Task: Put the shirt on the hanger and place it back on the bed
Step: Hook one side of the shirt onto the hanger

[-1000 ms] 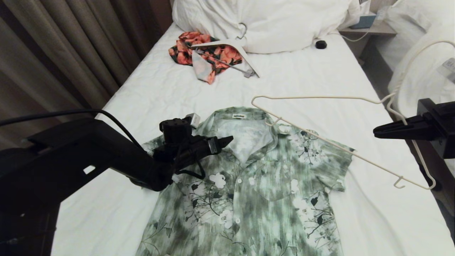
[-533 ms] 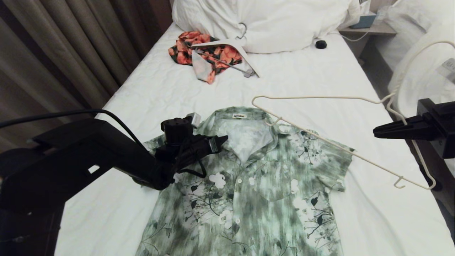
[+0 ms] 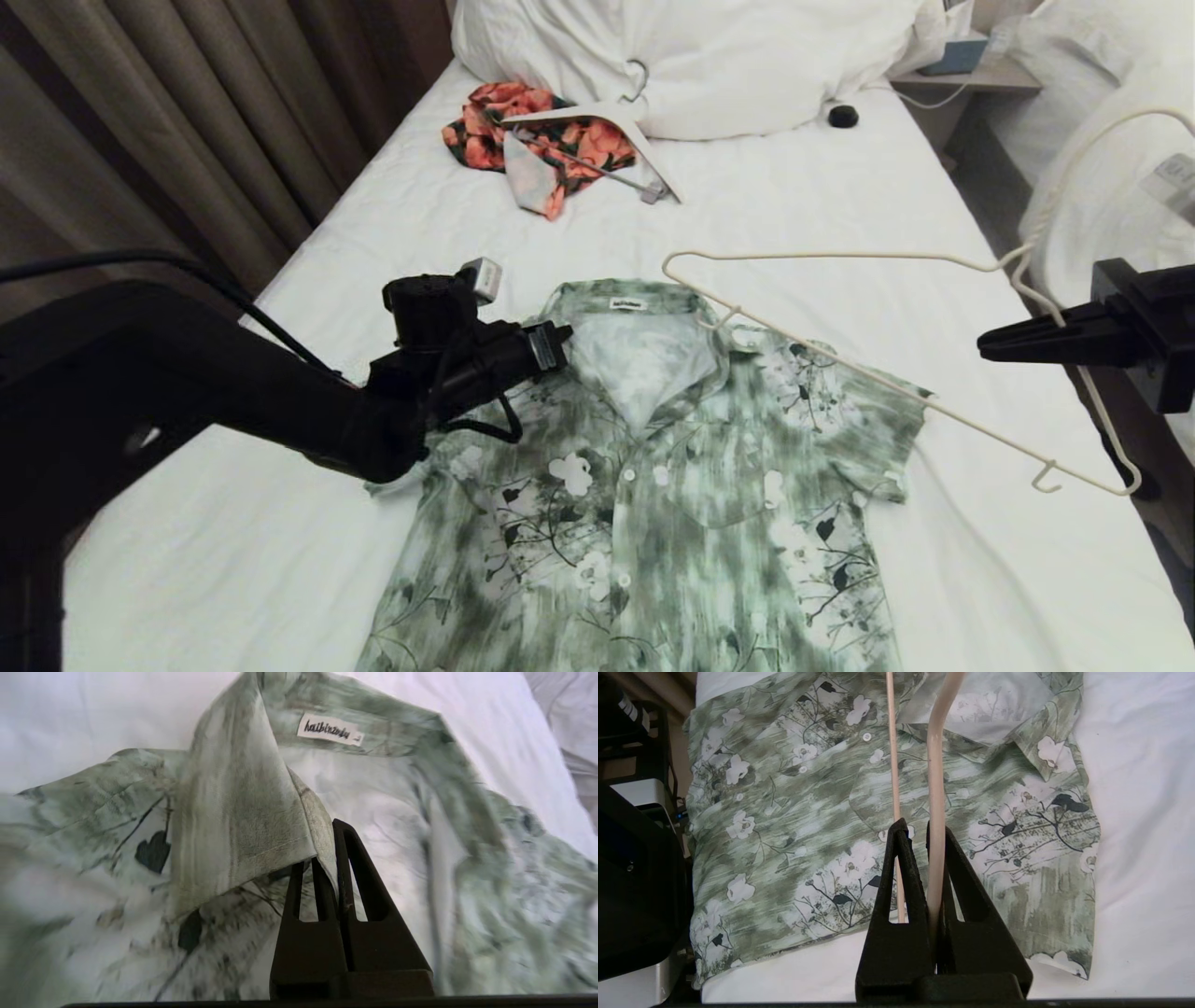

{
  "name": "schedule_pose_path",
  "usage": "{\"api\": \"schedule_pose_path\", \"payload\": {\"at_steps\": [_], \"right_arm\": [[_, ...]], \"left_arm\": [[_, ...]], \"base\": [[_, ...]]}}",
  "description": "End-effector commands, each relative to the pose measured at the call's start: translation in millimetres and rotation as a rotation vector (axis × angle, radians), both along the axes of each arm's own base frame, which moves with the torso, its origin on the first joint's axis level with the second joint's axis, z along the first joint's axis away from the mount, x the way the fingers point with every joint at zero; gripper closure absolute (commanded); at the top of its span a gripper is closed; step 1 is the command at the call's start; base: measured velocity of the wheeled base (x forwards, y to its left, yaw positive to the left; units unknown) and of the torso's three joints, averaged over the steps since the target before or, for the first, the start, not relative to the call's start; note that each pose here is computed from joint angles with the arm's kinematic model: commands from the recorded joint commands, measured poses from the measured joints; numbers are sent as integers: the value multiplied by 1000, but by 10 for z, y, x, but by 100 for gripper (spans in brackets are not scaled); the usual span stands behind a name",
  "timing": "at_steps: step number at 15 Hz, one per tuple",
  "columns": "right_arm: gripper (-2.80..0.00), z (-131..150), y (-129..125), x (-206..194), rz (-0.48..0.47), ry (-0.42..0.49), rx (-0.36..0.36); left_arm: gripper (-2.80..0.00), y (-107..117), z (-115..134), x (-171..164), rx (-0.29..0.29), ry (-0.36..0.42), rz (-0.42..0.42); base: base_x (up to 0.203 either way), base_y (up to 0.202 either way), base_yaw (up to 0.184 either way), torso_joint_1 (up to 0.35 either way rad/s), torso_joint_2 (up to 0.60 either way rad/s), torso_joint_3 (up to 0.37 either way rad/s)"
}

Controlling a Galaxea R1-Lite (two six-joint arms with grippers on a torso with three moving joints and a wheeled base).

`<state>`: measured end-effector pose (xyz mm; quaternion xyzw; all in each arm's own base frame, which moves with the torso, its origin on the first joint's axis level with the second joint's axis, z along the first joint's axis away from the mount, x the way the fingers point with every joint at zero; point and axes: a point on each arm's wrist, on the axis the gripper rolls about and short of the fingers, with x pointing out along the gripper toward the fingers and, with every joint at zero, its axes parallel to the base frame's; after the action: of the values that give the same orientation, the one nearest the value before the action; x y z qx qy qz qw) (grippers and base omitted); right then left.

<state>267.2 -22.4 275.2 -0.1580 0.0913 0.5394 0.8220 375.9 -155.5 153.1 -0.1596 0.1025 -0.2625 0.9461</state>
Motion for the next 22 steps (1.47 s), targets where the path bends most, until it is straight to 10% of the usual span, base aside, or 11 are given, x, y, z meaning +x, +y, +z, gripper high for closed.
{"api": "schedule_pose_path", "payload": {"at_steps": [1,9,22], "right_arm": [[0,-26,9,37,11,7,5],[0,-184,301,249,86,67,-35],[0,-257,510,592,139,62,-57]], "left_arm": [[0,83,361,-229,-26,-50,-2],[0,58,1105,-915,-1,-32,-43],[0,-355,1460,-1277,73,-122,-149]], "base": [[0,0,0,0,0,0],[0,0,0,0,0,0],[0,0,0,0,0,0]]}}
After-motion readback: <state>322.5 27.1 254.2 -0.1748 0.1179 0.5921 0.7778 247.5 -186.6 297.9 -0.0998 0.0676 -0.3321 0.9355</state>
